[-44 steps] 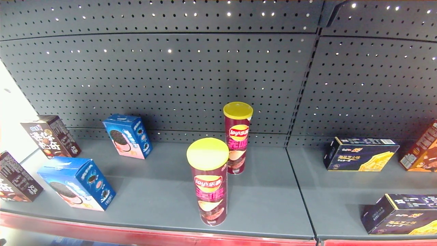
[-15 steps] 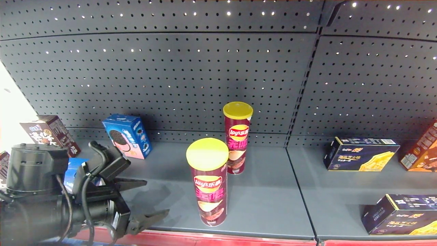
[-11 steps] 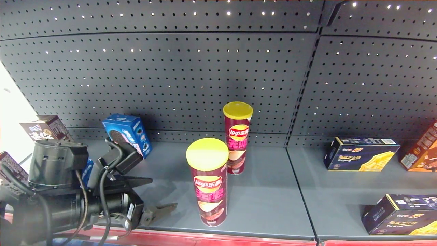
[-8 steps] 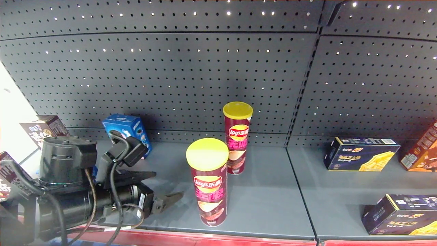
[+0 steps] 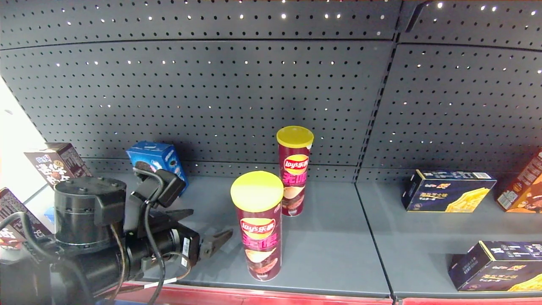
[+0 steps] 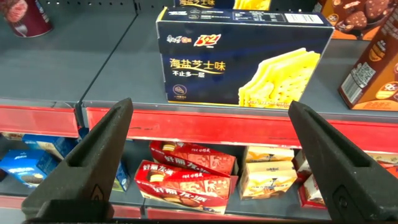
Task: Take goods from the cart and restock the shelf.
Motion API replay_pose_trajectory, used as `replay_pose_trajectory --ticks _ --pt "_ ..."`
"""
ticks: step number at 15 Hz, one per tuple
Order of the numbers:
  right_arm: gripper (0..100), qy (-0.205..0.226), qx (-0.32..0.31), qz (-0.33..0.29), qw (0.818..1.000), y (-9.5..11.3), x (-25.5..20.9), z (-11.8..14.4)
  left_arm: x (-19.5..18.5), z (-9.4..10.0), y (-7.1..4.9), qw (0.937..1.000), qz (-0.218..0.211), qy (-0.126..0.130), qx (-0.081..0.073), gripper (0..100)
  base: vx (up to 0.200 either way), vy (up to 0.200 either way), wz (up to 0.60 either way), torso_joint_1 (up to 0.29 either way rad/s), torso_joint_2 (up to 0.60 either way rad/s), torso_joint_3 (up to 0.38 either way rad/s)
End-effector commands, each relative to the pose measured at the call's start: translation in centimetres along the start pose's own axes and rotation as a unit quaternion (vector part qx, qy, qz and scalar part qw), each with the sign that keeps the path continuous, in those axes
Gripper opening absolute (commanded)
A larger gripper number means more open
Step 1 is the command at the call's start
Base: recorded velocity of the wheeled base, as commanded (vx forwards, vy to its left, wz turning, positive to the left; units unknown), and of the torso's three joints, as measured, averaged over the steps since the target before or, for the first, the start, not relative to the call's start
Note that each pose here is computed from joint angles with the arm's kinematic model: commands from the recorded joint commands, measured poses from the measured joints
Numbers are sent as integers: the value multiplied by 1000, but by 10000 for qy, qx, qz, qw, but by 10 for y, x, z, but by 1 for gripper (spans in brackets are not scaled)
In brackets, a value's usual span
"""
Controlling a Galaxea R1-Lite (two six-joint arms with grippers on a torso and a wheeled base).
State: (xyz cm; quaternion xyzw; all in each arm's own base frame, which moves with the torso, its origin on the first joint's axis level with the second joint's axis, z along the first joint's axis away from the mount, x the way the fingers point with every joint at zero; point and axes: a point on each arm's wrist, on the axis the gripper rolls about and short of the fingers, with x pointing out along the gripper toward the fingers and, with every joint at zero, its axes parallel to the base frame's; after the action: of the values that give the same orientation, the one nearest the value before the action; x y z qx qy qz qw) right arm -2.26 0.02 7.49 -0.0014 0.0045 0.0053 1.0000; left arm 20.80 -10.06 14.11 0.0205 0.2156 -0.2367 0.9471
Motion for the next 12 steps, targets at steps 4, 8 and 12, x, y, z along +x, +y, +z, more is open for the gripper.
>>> replay_pose_trajectory --ticks 4,8,12 --pt "100 9 -1 1 10000 0 0 0 3 -11 -17 10000 -22 -47 -62 100 0 0 0 0 0 0" --pt "100 9 -1 -7 10000 0 0 0 6 -15 -23 9999 -93 50 -17 100 0 0 0 0 0 0" --pt "100 9 -1 1 10000 0 0 0 7 -16 -25 9999 -141 62 6 100 0 0 0 0 0 0"
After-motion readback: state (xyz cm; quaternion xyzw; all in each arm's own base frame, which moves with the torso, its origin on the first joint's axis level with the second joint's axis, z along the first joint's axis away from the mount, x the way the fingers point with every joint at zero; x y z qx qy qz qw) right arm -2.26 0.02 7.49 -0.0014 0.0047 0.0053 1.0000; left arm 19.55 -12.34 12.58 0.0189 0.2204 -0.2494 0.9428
